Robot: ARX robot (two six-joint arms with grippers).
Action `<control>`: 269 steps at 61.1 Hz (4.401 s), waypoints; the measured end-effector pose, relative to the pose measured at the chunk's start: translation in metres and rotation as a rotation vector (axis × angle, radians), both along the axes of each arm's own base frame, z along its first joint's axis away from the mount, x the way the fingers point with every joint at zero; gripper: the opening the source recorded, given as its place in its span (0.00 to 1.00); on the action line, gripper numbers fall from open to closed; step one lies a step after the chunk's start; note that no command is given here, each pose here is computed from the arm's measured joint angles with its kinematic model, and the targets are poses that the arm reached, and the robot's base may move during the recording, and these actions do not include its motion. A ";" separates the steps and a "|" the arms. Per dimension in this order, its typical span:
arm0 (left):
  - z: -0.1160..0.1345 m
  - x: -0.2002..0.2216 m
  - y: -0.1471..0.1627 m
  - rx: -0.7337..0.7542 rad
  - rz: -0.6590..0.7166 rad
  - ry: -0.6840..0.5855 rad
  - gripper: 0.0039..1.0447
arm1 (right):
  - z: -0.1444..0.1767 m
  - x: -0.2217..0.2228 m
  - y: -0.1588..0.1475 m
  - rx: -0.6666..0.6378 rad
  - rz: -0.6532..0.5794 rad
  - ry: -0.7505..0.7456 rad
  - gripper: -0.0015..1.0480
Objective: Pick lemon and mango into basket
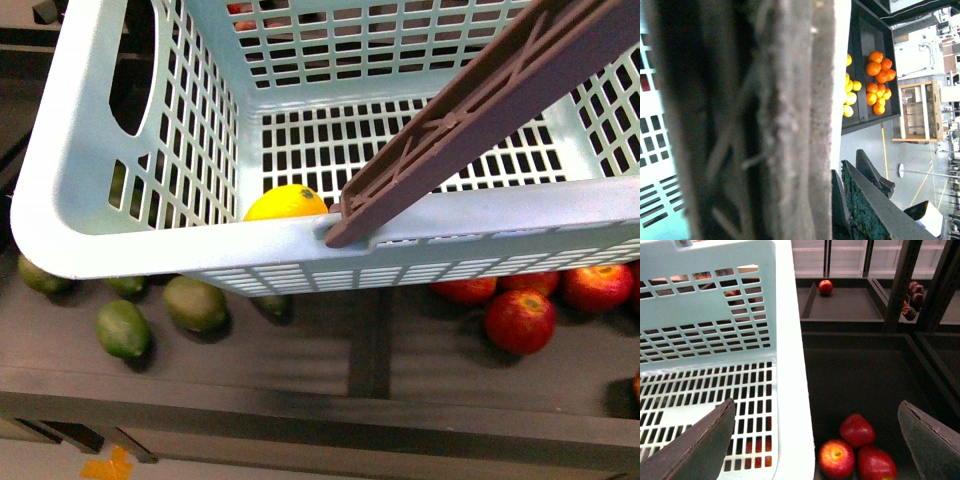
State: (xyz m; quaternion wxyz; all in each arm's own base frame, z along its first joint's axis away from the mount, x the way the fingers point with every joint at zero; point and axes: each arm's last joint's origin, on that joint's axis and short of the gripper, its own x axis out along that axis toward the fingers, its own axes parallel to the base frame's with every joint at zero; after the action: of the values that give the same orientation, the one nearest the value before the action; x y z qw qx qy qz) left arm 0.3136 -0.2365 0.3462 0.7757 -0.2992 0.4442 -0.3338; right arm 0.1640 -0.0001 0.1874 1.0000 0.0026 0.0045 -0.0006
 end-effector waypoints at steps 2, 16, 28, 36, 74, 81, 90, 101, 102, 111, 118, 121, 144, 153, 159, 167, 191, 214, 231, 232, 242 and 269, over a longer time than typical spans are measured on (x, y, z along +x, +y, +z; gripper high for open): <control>0.000 0.000 0.000 0.000 0.000 -0.001 0.26 | 0.000 0.000 0.000 0.000 0.001 0.000 0.92; 0.000 0.000 0.000 0.001 0.005 0.000 0.26 | 0.000 0.000 0.000 -0.002 0.001 0.001 0.92; 0.000 0.001 0.001 0.005 0.010 -0.005 0.26 | 0.000 0.000 0.000 -0.002 0.001 0.000 0.92; 0.000 0.000 0.000 0.000 0.003 0.000 0.26 | 0.000 0.000 0.000 -0.002 0.001 0.002 0.92; 0.000 0.000 0.001 0.000 0.005 0.001 0.26 | 0.000 0.000 0.000 -0.002 0.000 0.000 0.92; 0.000 0.001 0.000 0.001 0.005 0.000 0.26 | 0.000 0.000 0.000 -0.002 0.001 0.002 0.92; 0.000 0.001 0.001 0.002 0.007 -0.001 0.26 | 0.000 0.000 0.000 -0.002 0.001 0.000 0.92; 0.000 0.000 0.000 -0.001 0.003 0.002 0.26 | 0.000 0.000 0.000 -0.002 0.002 0.000 0.92; 0.000 0.000 0.000 -0.001 0.003 0.002 0.26 | 0.000 0.000 0.000 -0.002 0.002 -0.001 0.92; 0.000 0.000 0.000 0.003 0.006 -0.003 0.26 | 0.000 0.000 0.000 -0.002 0.002 0.000 0.92; 0.000 0.000 0.000 0.003 0.007 -0.002 0.26 | 0.000 0.000 0.000 -0.002 0.001 0.000 0.92; 0.000 0.000 0.000 0.003 0.006 -0.002 0.26 | 0.000 0.000 0.000 -0.002 0.001 -0.001 0.92; 0.000 0.000 0.000 0.000 0.004 0.001 0.26 | 0.000 0.000 0.000 -0.002 0.001 0.000 0.92; 0.000 0.000 0.000 0.001 0.006 -0.003 0.26 | 0.000 0.000 0.000 -0.002 0.001 -0.001 0.92; 0.001 0.004 0.005 0.006 0.028 -0.007 0.26 | 0.000 0.000 0.000 -0.002 0.008 0.000 0.92; 0.001 0.004 0.004 0.010 0.023 -0.017 0.26 | 0.000 0.000 0.000 -0.002 0.005 0.000 0.92; 0.001 0.000 -0.001 -0.006 0.000 0.005 0.26 | 0.006 0.010 -0.007 0.183 -0.162 0.089 0.92; 0.002 0.000 0.000 -0.007 -0.007 -0.004 0.09 | 0.030 0.046 -0.079 0.331 -0.277 0.037 0.92; 0.002 0.001 0.000 0.000 0.011 -0.006 0.08 | 0.046 0.069 -0.071 0.559 -0.074 0.021 0.92; 0.002 0.001 0.000 0.000 0.012 -0.007 0.08 | 0.045 0.071 -0.072 0.561 -0.079 0.026 0.92; 0.002 0.001 0.000 -0.001 0.010 -0.006 0.08 | 0.003 0.092 -0.099 0.569 -0.171 0.150 0.92; 0.002 0.001 0.000 -0.002 0.008 -0.006 0.08 | -0.183 0.113 -0.144 0.403 -0.103 0.817 0.92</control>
State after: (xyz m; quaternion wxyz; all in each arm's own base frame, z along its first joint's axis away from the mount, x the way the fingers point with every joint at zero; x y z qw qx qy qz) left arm 0.3143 -0.2365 0.3480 0.7780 -0.3005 0.4405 -0.3322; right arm 0.2771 -0.1443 0.0042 0.8943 0.1970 0.3985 -0.0503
